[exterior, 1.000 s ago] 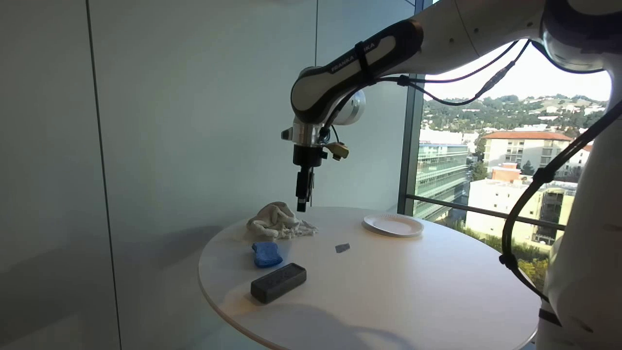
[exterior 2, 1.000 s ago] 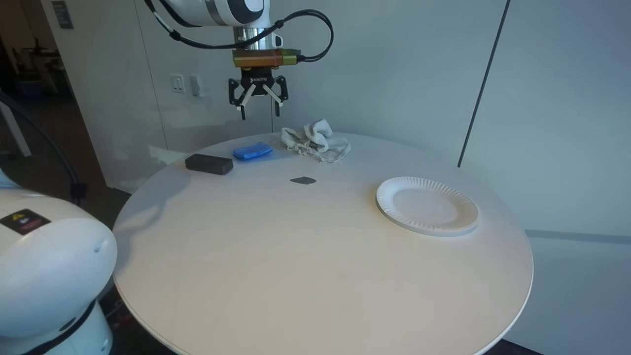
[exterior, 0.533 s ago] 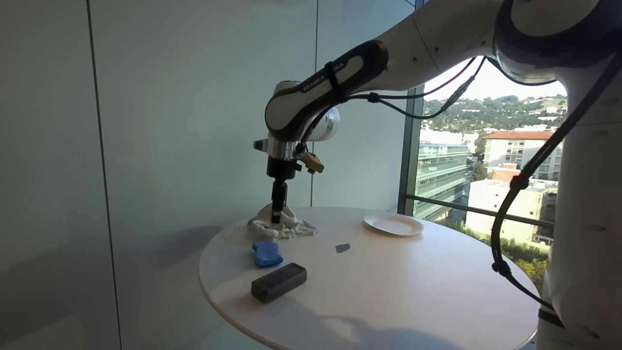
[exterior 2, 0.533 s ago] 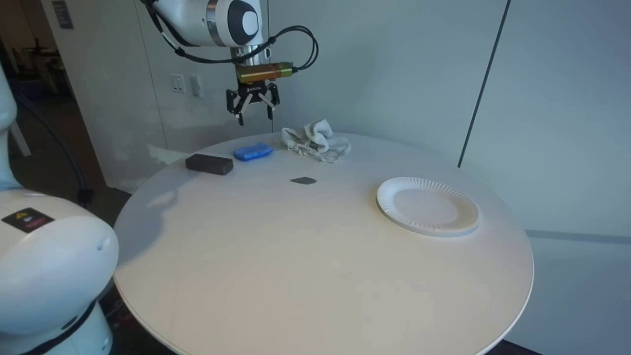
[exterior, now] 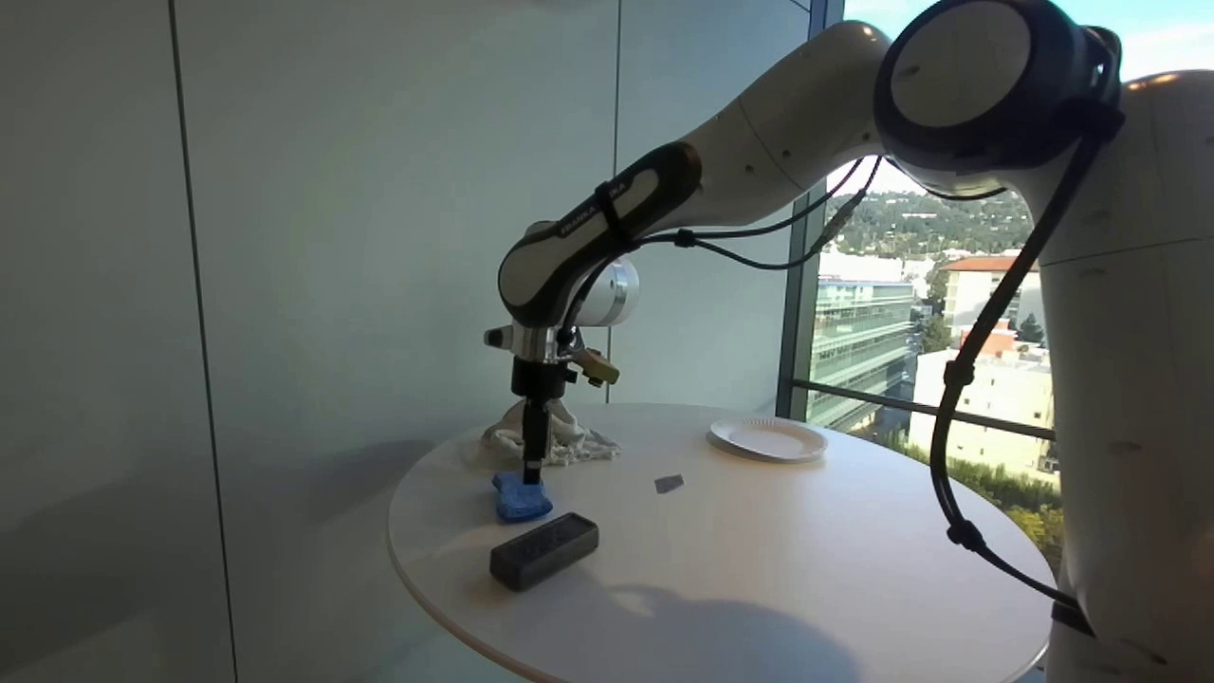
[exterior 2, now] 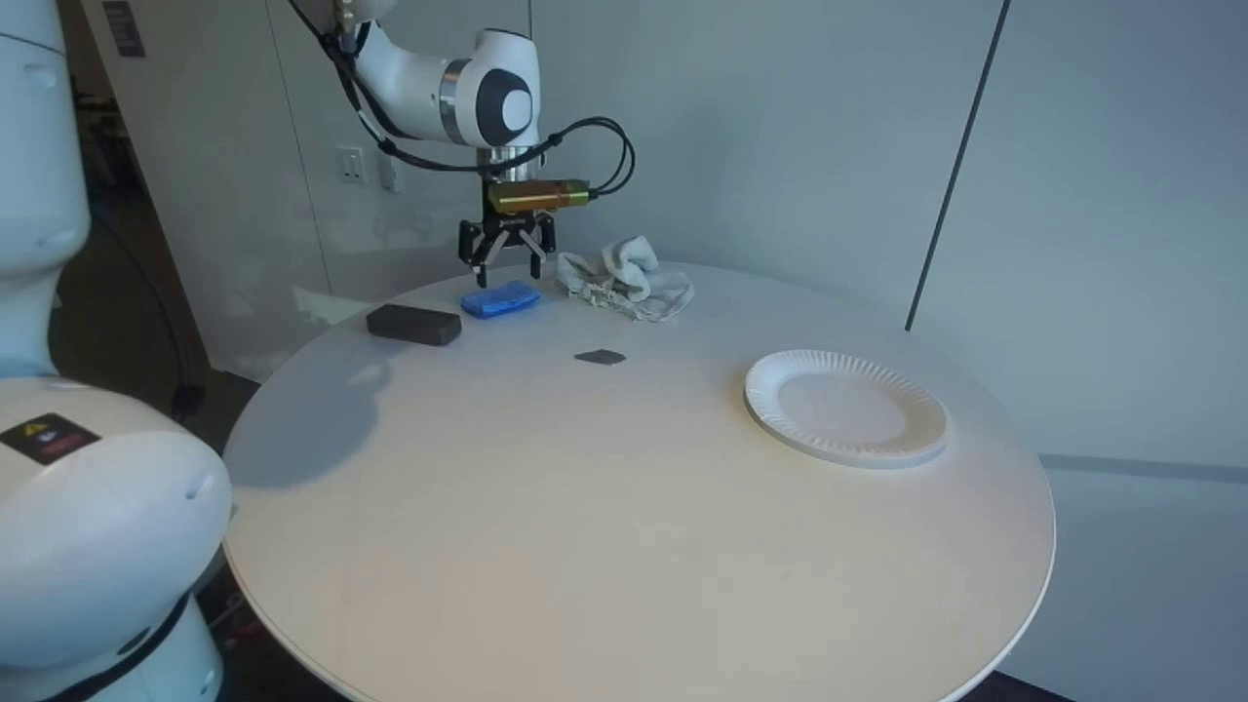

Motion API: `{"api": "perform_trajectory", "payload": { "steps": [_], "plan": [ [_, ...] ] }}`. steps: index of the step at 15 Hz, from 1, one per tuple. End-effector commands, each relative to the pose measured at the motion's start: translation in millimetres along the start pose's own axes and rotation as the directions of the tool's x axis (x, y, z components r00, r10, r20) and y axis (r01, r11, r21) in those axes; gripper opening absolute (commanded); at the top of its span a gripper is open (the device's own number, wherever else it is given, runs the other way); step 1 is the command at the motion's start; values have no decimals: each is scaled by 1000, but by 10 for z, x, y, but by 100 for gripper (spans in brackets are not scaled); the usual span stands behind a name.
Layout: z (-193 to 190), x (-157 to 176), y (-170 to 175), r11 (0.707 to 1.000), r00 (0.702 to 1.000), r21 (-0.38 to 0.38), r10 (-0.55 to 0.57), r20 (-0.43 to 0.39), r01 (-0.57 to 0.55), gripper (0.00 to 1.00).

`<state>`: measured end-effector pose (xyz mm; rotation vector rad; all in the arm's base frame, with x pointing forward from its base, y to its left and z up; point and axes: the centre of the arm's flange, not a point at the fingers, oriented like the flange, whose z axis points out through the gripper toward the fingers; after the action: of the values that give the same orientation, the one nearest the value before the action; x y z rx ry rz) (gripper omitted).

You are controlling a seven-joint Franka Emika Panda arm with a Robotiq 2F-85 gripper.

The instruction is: Use the white towel to wipe the table, then put the blue sponge on the white plate

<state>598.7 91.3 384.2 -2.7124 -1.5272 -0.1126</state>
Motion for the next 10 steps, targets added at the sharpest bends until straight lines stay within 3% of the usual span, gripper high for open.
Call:
{"api": "perform_trajectory", "payload": {
  "steps": [1,4,10],
  "plan": [
    [127,17,138,998,1000,57,-9,-5,9,100],
    [147,122,114,992,994,66,106,28,-107,100],
    [-20,419,43,984,984,45,167,70,-170,100]
  ]
}}
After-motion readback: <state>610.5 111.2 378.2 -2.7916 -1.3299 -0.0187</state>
